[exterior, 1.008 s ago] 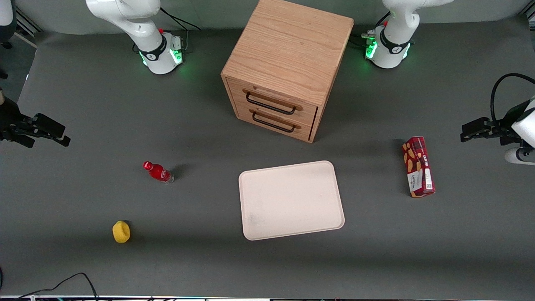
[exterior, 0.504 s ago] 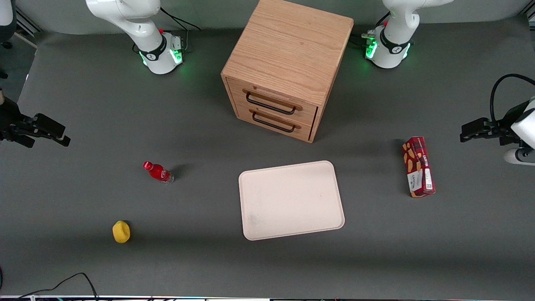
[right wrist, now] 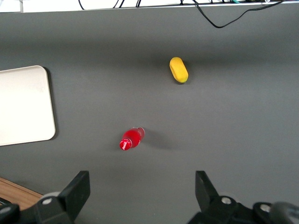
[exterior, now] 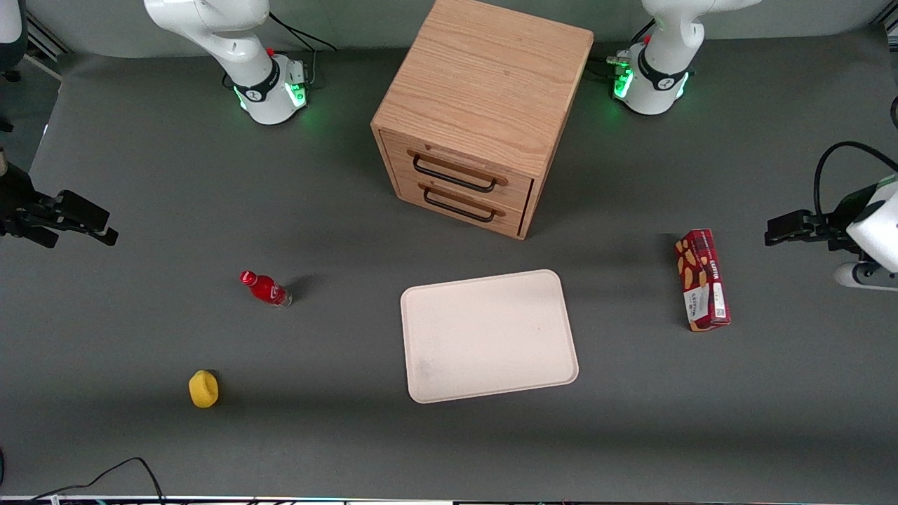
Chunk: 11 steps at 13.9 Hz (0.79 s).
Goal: Place red cookie box on tray
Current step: 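Lower the open left gripper around the red cookie box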
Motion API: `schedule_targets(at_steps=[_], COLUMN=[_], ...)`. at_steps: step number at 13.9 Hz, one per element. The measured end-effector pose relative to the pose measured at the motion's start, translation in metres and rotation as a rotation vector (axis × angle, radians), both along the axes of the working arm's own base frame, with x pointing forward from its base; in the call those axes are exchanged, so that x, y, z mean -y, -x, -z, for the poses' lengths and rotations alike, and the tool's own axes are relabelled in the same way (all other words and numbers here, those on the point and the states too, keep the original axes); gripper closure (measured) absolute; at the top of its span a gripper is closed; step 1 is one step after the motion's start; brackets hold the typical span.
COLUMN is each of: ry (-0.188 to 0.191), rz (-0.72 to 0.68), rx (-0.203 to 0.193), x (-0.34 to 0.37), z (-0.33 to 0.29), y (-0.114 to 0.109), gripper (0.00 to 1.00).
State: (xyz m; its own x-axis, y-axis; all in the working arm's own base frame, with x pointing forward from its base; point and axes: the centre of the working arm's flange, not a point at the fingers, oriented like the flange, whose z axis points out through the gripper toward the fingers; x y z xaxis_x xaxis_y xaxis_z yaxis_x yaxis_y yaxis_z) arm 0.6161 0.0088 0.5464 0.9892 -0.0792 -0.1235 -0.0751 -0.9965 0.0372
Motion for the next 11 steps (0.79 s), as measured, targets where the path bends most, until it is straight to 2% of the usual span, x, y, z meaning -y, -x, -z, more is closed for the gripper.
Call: schedule_targets(at_steps=[8, 11], ry=[0.008, 0.009], rz=[-0.045, -0.048], rx=[0.036, 0.032], x=[-0.022, -0.022], z=[0.105, 0.150], y=[-0.006, -0.002], gripper=[0.00, 0.00])
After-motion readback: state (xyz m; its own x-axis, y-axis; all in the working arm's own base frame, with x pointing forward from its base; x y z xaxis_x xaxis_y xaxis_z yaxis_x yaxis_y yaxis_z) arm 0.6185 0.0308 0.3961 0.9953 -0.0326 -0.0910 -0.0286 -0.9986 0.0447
